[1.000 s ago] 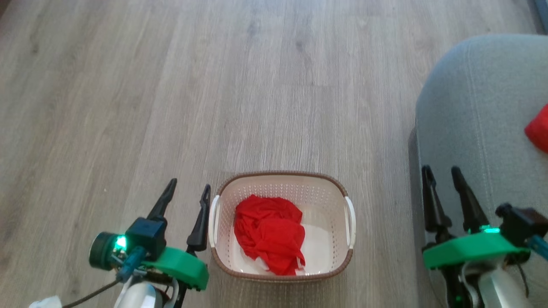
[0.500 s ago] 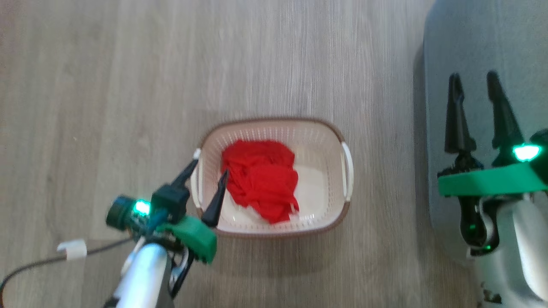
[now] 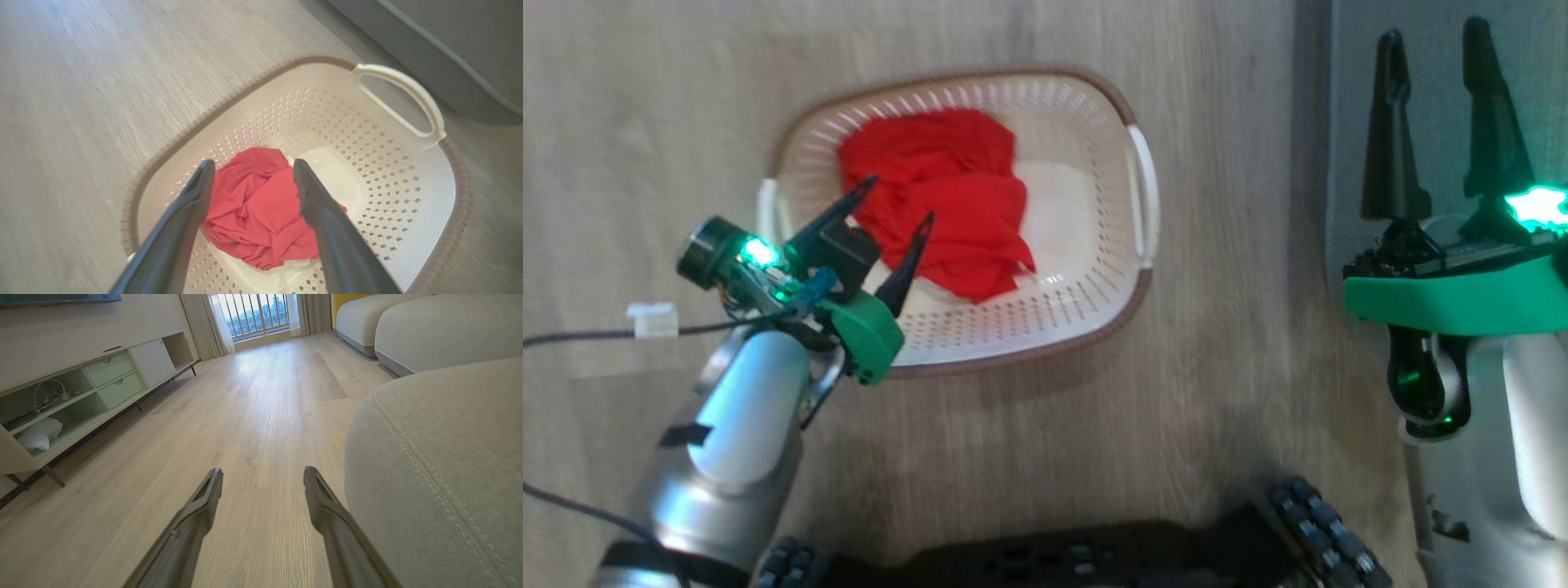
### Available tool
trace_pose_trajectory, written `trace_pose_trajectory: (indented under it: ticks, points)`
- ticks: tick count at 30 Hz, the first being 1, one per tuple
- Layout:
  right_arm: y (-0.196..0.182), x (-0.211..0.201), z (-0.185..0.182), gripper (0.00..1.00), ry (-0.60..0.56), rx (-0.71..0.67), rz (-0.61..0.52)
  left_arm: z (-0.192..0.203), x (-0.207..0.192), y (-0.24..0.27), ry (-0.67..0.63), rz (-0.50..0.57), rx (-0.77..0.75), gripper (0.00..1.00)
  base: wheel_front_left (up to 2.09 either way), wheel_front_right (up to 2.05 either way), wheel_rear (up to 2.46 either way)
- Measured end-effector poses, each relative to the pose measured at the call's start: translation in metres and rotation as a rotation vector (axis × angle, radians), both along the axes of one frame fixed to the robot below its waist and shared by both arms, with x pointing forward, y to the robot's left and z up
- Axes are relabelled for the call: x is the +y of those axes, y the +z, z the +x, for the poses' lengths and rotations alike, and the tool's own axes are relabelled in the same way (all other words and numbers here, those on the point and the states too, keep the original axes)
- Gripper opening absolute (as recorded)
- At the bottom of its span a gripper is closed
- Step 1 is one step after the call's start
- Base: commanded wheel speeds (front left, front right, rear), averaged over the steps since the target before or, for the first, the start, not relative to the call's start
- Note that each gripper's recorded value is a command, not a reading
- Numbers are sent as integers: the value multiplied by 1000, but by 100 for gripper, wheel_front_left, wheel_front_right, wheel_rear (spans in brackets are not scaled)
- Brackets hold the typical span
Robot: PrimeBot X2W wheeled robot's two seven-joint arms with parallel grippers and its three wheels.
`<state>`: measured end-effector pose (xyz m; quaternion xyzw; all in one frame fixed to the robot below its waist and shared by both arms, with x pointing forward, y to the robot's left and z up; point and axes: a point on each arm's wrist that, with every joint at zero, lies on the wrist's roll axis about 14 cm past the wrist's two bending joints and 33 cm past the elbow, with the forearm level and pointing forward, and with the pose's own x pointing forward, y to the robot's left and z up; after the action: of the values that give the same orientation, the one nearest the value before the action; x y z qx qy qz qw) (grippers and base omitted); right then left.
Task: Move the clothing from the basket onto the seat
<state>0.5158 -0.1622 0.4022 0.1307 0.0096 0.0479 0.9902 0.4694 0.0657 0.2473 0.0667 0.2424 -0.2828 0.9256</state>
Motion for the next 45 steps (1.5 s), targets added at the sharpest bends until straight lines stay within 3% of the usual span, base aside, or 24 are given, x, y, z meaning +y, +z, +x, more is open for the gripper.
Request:
trace_pose_trajectory:
  ticks: [16, 23, 44, 45]
  points:
    - [-54, -40, -21, 100, -86, 149, -24, -29, -46, -142, -375, 170, 215, 100, 0, 0, 0]
    - [-62, -43, -24, 100, -91, 170, -23, -23, -31, -186, -403, 308, 263, 100, 0, 0, 0]
    - [-75, -39, -35, 100, -94, 212, -2, -26, -24, -212, -470, 400, 366, 100, 0, 0, 0]
    - [-75, -39, -35, 100, -95, 212, -1, -28, -24, -212, -479, 402, 374, 22, 0, 0, 0]
